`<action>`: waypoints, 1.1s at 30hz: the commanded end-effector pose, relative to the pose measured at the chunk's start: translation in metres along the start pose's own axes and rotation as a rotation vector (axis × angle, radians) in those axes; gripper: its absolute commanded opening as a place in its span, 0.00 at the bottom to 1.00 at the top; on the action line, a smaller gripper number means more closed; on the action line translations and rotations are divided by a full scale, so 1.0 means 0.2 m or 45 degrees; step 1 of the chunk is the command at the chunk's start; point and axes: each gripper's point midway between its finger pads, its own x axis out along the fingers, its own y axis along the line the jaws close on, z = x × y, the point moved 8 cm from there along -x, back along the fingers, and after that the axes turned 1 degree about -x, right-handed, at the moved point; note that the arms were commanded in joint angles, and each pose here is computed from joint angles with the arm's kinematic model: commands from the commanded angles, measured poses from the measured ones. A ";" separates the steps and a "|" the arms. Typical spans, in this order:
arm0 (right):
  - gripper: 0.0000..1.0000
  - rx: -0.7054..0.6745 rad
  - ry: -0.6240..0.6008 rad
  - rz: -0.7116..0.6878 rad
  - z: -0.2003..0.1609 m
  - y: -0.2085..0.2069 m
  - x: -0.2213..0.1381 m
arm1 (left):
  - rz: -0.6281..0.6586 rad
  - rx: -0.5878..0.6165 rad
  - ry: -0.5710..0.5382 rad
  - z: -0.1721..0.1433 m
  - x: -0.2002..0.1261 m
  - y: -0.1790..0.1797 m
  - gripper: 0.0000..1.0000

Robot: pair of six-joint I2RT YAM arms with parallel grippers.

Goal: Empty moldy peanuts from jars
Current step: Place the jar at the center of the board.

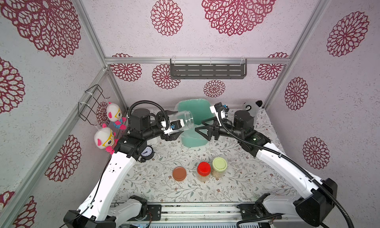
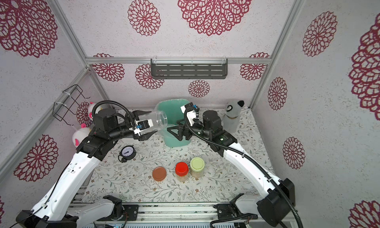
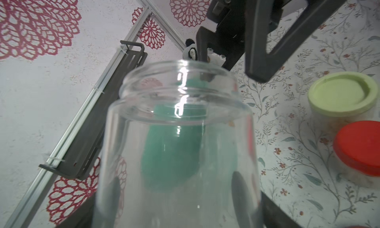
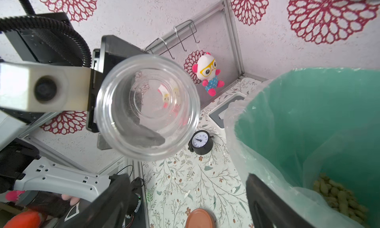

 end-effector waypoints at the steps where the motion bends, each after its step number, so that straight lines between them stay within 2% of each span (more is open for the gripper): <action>1: 0.88 -0.033 0.000 0.096 0.06 0.08 0.00 | -0.015 0.002 -0.104 0.07 -0.06 -0.01 0.00; 9: 0.85 -0.017 0.059 0.115 0.05 0.10 0.10 | -0.112 -0.040 -0.169 0.08 -0.06 -0.06 0.00; 19: 0.74 0.014 0.113 0.135 0.01 0.10 0.24 | -0.169 -0.073 -0.229 0.08 -0.03 -0.12 0.00; 28: 0.53 0.047 0.160 0.186 -0.01 0.07 0.32 | -0.156 -0.103 -0.229 0.06 -0.01 -0.14 0.00; 33: 0.38 0.039 0.171 0.199 -0.02 0.06 0.33 | -0.148 -0.118 -0.214 0.04 0.01 -0.14 0.00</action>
